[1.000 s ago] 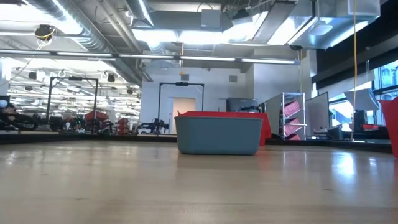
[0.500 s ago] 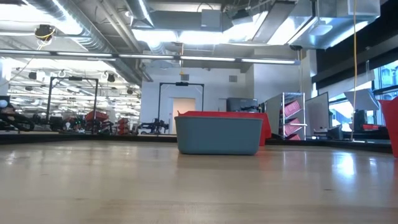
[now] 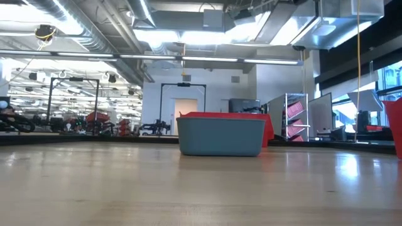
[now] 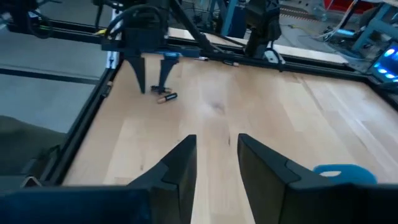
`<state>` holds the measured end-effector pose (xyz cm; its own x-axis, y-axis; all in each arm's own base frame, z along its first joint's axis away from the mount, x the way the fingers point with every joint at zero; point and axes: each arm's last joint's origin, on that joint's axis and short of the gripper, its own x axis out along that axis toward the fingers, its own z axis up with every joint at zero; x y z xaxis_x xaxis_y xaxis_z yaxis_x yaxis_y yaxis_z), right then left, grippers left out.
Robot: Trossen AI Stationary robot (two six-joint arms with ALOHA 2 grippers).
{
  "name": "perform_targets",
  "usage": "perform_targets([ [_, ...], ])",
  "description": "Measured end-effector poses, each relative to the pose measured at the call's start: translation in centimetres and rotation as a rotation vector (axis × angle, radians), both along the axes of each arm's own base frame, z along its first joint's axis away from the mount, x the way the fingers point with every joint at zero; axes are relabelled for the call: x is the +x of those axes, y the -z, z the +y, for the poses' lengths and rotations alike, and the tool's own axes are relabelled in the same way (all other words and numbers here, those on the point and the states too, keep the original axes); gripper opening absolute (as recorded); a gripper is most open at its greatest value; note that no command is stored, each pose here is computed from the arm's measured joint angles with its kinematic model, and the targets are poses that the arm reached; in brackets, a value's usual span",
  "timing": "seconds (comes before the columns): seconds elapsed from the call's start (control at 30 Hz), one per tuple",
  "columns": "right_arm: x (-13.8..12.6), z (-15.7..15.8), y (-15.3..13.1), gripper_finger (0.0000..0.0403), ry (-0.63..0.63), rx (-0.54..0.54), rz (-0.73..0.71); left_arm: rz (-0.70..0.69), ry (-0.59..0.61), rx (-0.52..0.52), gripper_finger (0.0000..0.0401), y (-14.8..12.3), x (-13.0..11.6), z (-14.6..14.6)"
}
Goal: Sort batteries
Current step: Put the black battery into the blue bin
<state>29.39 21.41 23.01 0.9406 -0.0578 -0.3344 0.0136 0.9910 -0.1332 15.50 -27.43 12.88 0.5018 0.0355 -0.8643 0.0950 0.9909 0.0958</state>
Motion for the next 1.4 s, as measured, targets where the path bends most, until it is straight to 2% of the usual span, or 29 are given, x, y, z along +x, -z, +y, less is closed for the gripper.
perform_targets([
  [0.27,0.0,0.1,0.0,0.0117,-0.016,0.04,0.006,0.002,0.006,0.014,0.015,0.6,-0.3,0.6],
  [0.37,0.0,0.1,0.0,0.0117,-0.015,0.043,0.006,0.004,-0.027,-0.014,0.015,0.3,-0.3,0.7],
  [0.47,0.0,0.1,0.0,0.0117,-0.015,0.043,0.006,0.014,-0.136,-0.073,0.015,-0.4,-0.6,1.1],
  [0.6,0.0,0.1,0.0,0.0117,-0.015,0.043,0.006,-0.017,-0.272,-0.217,0.015,-1.7,-1.2,0.8],
  [0.77,0.0,0.1,0.0,0.0117,-0.015,0.043,0.006,-0.137,-0.38,-0.254,0.015,-2.0,-3.1,0.4],
  [0.93,0.0,0.1,0.0,0.0117,-0.015,0.042,0.007,-0.168,-0.657,-0.347,0.015,-1.6,-5.2,0.7],
  [1.17,0.0,0.1,0.0,0.0117,-0.015,0.042,0.007,-0.135,-0.853,-0.328,0.015,1.1,-6.2,0.5],
  [1.27,0.0,0.1,0.0,0.0117,-0.017,0.038,0.013,-0.1,-0.863,-0.295,0.0149,1.7,-6.1,0.5],
  [1.4,0.0,0.1,0.1,0.0117,-0.036,0.044,0.021,-0.098,-0.862,-0.274,0.0125,1.9,-6.1,0.6],
])
